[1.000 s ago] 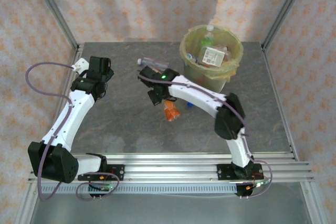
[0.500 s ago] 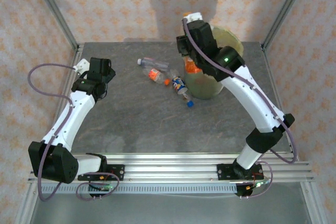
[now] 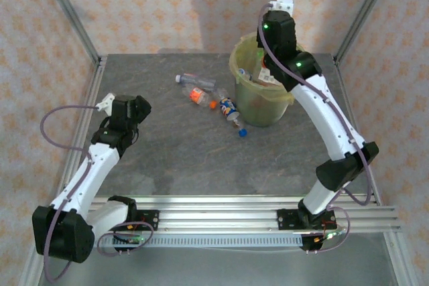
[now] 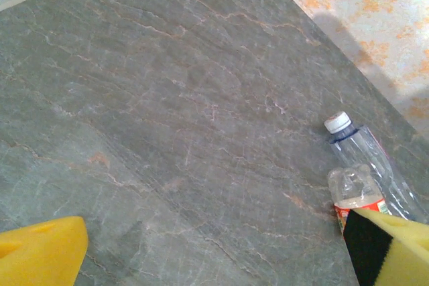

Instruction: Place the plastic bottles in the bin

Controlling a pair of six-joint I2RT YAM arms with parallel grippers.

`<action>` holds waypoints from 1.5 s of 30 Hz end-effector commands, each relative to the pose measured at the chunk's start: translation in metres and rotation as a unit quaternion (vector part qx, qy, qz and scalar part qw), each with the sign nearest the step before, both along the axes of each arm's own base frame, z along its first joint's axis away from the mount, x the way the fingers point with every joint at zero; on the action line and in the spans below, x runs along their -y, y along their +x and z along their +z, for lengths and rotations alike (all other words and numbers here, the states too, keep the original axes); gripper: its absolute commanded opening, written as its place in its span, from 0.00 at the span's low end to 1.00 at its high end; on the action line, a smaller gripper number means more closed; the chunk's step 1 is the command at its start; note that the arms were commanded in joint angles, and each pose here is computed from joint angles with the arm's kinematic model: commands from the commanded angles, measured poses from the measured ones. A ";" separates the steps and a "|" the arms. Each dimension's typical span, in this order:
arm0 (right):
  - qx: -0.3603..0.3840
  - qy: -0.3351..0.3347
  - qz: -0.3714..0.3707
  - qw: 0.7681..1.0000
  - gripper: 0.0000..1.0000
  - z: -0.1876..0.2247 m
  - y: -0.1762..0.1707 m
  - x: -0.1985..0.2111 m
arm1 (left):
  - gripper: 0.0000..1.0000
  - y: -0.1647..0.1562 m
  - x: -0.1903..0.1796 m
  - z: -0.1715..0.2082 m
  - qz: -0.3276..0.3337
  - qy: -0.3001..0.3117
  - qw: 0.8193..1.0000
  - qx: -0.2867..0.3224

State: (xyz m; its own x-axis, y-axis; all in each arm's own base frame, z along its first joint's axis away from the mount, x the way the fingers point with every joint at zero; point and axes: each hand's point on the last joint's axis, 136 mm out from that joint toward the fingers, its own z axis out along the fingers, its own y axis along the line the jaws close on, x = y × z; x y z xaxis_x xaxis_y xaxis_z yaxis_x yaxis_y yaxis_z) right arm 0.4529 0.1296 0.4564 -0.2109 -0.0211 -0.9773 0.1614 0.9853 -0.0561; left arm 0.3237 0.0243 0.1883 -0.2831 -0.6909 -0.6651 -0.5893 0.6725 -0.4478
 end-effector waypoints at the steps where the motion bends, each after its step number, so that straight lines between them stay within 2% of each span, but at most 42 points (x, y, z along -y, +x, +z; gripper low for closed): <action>1: 0.041 -0.003 -0.040 0.998 0.23 0.014 0.006 0.018 | 1.00 0.003 0.005 0.002 -0.019 0.003 0.999 0.026; 10: 0.072 -0.022 -0.051 0.996 0.23 -0.005 0.023 0.025 | 1.00 0.001 0.010 -0.010 -0.040 0.008 0.999 0.029; 18: 0.081 -0.019 -0.056 0.995 0.23 -0.027 0.035 0.039 | 1.00 0.008 0.014 -0.004 -0.051 0.007 0.998 0.031; 33: 0.122 -0.068 -0.102 0.985 0.23 -0.035 0.066 0.057 | 1.00 0.016 0.020 0.001 -0.066 0.004 0.997 0.029; 39: 0.111 -0.075 -0.124 0.983 0.23 -0.053 0.080 0.070 | 1.00 0.017 0.022 0.008 -0.073 0.009 0.997 0.030; 45: 0.074 -0.082 -0.132 0.985 0.23 -0.091 0.084 0.080 | 1.00 0.020 0.021 0.017 -0.078 0.018 0.996 0.037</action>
